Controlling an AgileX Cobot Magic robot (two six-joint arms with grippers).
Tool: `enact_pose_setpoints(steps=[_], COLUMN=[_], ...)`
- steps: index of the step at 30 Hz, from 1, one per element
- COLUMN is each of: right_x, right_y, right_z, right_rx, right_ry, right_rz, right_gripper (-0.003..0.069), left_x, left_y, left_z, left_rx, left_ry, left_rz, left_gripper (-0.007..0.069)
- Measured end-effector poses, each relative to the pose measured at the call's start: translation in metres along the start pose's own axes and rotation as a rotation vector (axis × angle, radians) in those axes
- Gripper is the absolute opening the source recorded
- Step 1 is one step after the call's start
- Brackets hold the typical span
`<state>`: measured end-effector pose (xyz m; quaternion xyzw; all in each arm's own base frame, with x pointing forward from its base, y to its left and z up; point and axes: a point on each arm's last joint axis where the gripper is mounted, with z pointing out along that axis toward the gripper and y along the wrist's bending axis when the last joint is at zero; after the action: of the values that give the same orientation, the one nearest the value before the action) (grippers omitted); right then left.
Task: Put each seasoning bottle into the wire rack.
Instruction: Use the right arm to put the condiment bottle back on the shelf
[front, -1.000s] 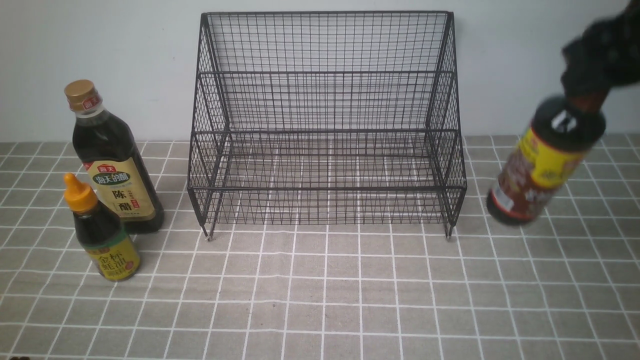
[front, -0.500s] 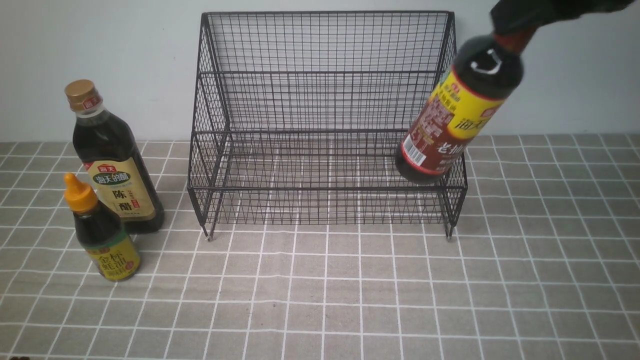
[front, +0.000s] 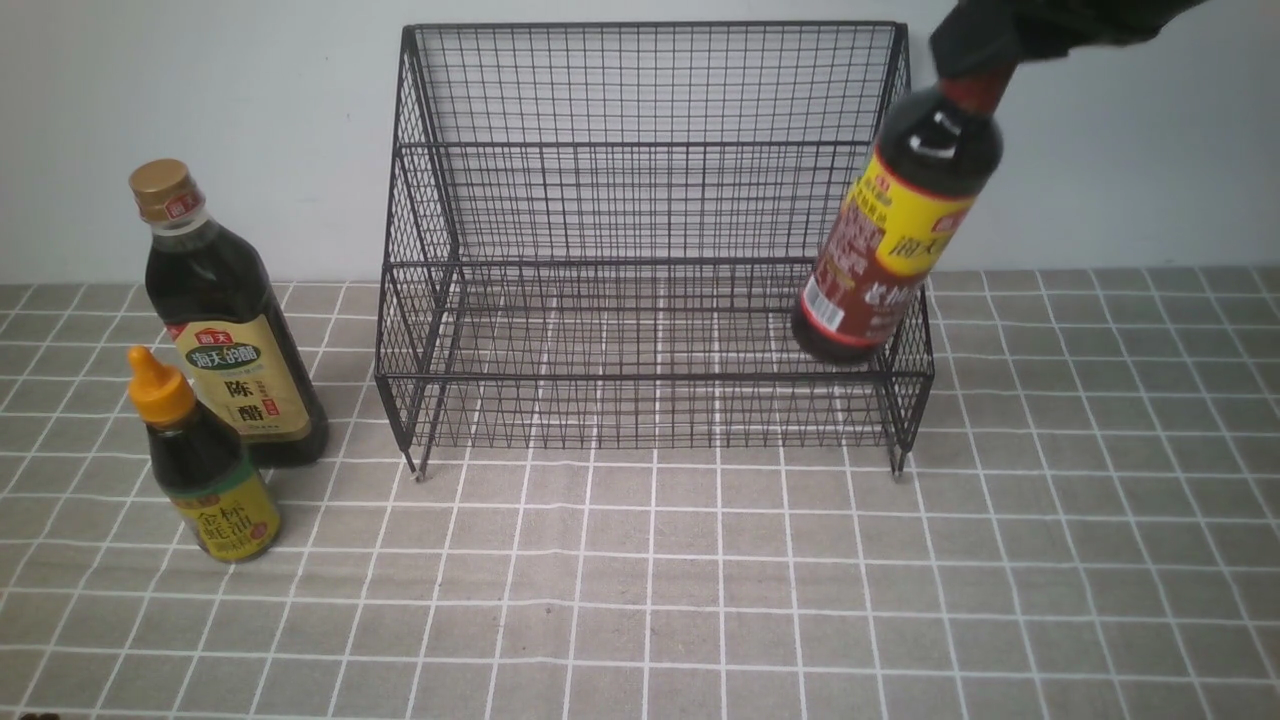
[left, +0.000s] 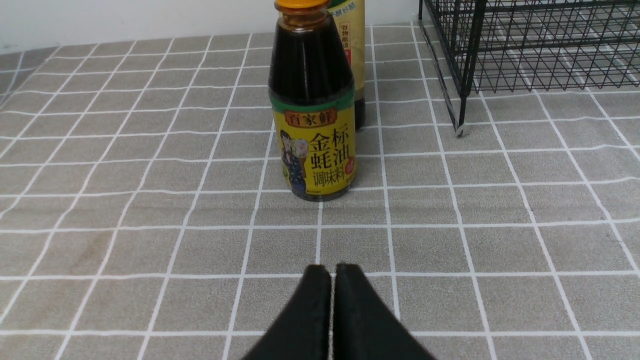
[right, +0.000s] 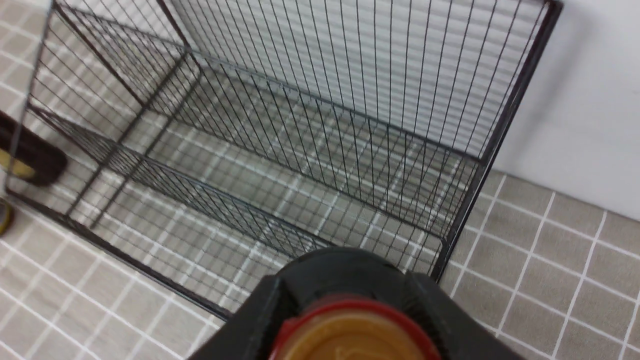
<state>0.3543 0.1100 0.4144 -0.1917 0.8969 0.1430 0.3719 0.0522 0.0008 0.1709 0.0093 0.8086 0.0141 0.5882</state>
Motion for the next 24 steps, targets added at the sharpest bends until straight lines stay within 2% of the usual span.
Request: enact_pose_setpoints(steps=[6, 11, 18, 21, 22, 24], right_x=[0.005, 0.008, 0.009, 0.009, 0.008, 0.007], right_y=[0.002, 0.019, 0.032, 0.034, 0.034, 0.034], right_z=[0.028, 0.047, 0.066, 0.067, 0.066, 0.064], right_rx=[-0.002, 0.022, 0.051, 0.052, 0.054, 0.063], right_ry=[0.068, 0.106, 0.117, 0.107, 0.1, 0.095], right_rz=[-0.078, -0.182, -0.211, -0.187, -0.173, -0.17], right_gripper=[0.0275, 0.0275, 0.0284, 0.0328, 0.0375, 0.0406], left_x=[0.0, 0.0, 0.0, 0.0, 0.0, 0.0], left_y=[0.0, 0.0, 0.0, 0.0, 0.0, 0.0], left_z=[0.0, 0.0, 0.0, 0.0, 0.0, 0.0], left_rx=[0.0, 0.0, 0.0, 0.0, 0.0, 0.0], left_ry=[0.0, 0.0, 0.0, 0.0, 0.0, 0.0], left_rz=[0.0, 0.0, 0.0, 0.0, 0.0, 0.0], left_gripper=[-0.0007, -0.0007, -0.0007, -0.0007, -0.0007, -0.0007])
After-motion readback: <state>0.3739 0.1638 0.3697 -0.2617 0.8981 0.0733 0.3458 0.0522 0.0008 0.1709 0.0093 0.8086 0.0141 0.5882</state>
